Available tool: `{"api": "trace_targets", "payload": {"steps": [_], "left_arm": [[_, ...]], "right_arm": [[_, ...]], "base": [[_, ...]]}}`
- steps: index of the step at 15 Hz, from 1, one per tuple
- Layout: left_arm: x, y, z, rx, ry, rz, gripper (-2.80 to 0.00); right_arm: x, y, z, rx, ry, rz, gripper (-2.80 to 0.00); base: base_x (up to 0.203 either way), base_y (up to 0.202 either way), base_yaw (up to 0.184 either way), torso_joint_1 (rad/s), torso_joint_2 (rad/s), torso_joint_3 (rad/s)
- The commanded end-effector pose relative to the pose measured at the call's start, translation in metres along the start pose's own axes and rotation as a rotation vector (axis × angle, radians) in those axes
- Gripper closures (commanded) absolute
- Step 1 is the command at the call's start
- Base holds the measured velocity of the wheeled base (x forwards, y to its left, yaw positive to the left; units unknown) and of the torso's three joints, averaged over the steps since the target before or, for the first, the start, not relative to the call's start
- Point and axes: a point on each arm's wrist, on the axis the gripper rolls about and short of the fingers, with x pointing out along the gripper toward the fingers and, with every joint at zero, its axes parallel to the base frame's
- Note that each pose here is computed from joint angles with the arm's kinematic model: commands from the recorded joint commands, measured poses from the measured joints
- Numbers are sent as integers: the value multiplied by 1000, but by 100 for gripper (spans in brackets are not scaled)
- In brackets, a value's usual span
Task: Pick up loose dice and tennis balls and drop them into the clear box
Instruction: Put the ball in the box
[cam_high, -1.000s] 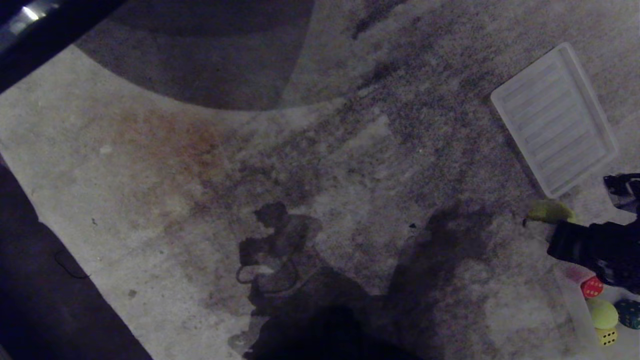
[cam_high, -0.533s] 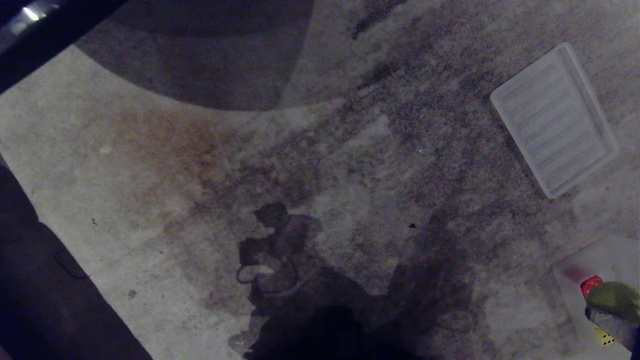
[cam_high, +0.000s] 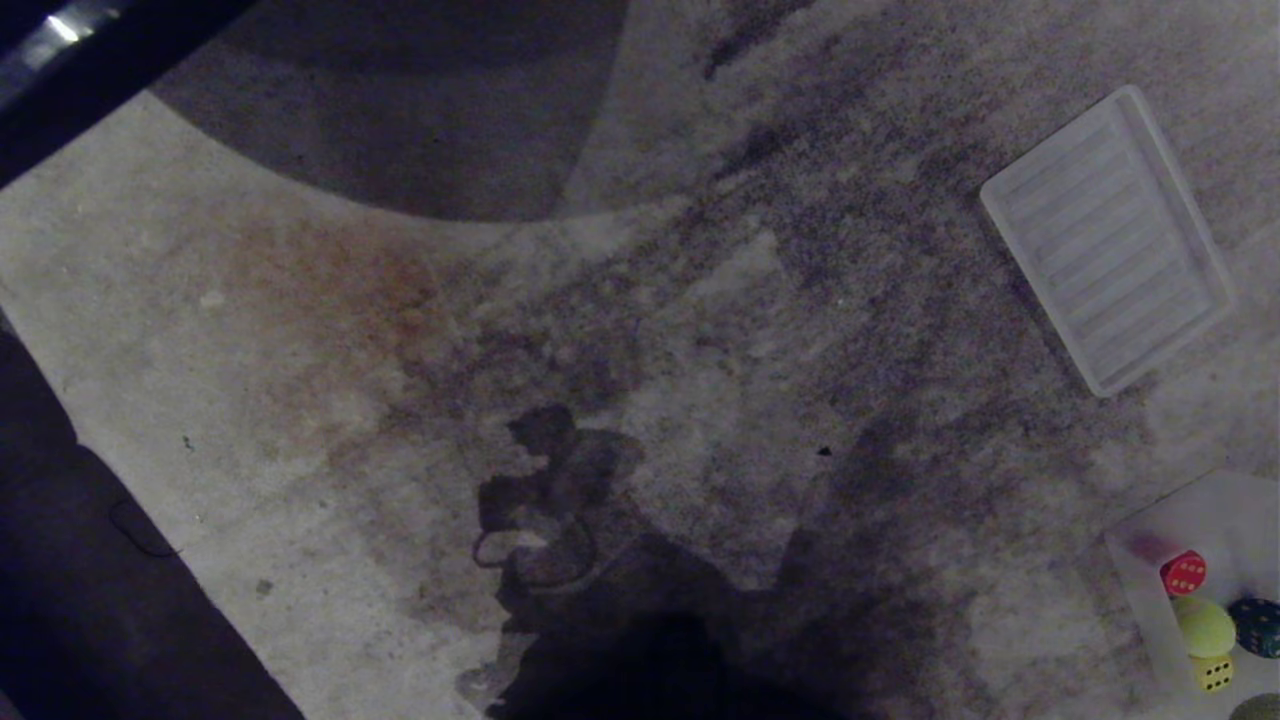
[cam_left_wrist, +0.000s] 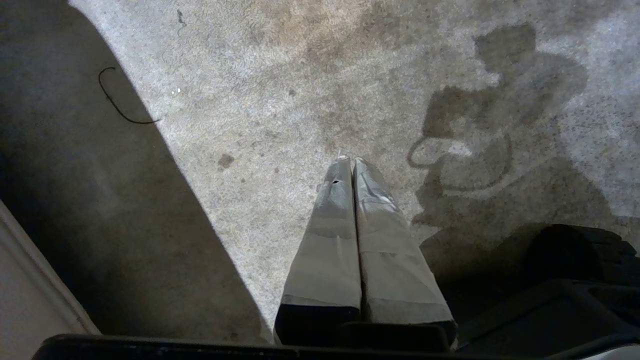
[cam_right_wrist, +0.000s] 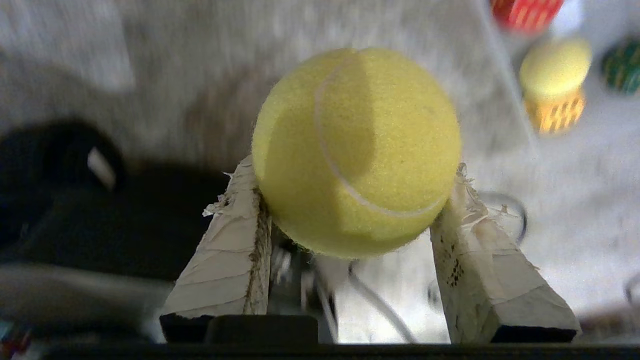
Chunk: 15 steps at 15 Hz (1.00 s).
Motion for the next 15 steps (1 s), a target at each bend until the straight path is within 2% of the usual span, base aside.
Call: {"api": "trace_targets", "payload": {"steps": [1, 6, 15], "left_arm": [[0, 0, 0, -1, 1, 1, 0], [0, 0, 0, 0, 2, 1, 0], [0, 0, 0, 0, 2, 1, 0]], "right_arm": [[-2, -1, -6, -22, -82, 20, 0], [-20, -3, -16, -42, -319, 91, 0], [-20, -3, -16, -35, -334, 93, 0]], "base": [[0, 0, 0, 0, 0, 0], [0, 0, 0, 0, 0, 0], [0, 0, 0, 0, 0, 0]]}}
